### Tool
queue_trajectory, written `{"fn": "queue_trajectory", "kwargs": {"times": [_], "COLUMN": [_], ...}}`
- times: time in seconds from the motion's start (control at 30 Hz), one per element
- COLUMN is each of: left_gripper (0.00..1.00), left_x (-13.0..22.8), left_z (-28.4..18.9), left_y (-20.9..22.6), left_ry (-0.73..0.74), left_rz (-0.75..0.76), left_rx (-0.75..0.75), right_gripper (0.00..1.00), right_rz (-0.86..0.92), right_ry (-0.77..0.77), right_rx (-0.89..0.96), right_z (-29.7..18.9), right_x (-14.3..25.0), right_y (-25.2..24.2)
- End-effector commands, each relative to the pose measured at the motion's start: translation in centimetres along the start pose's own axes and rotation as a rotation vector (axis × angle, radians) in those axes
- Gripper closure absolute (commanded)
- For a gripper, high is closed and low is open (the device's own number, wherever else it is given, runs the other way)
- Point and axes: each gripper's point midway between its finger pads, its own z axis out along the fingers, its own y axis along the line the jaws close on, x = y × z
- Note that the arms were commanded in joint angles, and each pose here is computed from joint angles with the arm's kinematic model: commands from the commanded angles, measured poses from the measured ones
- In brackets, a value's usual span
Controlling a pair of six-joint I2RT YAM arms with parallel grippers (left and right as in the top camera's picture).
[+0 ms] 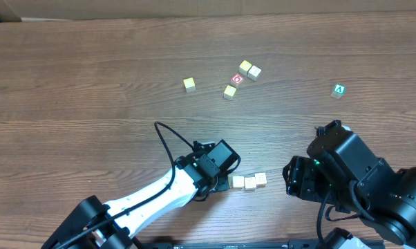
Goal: Flip 4 blocks
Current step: 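Lower the M block at the left end of the row, then open the left gripper, lift it, and bring the right gripper in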
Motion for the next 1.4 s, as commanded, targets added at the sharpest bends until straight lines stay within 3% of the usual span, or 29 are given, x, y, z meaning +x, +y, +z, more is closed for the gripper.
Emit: {"fn": "queue_trajectory", "kwargs": {"times": [0.0, 0.5, 0.67, 0.8, 0.9, 1.1, 1.17, 1.37], "left_gripper": [0.52, 0.48, 0.57, 0.72, 0.75, 0.96, 0.96, 0.96], "left_x": [-1.3, -2.7, -5.6, -6.8, -5.9, -2.1, -0.8, 1.7], "left_z": [-0.4, -1.7, -4.0, -6.2, -6.2, -4.5, -3.6, -1.4], "left_y": [-0.3, -2.4, 0.8, 2.9, 4.4, 5.2, 5.7, 6.5], "left_ry": [-0.044, -0.066, -0.094, -0.052, 0.013, 0.172, 0.21, 0.267], "left_rz": [0.079, 0.071, 0.04, 0.074, 0.13, 0.193, 0.188, 0.177], "left_rx": [-0.001, 0.06, -0.09, -0.166, -0.206, -0.168, -0.153, -0.11], "right_gripper": [0.29, 0.29, 0.29, 0.3, 0.38, 0.65, 0.73, 0.84], "right_rz": [-0.001, -0.002, -0.005, -0.004, 0.011, 0.045, 0.053, 0.043], "right_ry": [-0.006, -0.006, -0.006, -0.007, -0.025, -0.046, -0.029, 0.037], "right_rx": [-0.005, -0.004, -0.004, -0.003, 0.011, 0.045, 0.073, 0.161], "right_z": [-0.1, -0.1, -0.1, -0.1, -0.1, 0.2, 1.0, 5.0], "right_x": [-0.1, -0.1, -0.1, -0.1, -0.4, -0.8, -0.4, 0.9], "right_y": [0.0, 0.0, 0.0, -0.1, -0.3, -0.9, -1.3, -2.7]}}
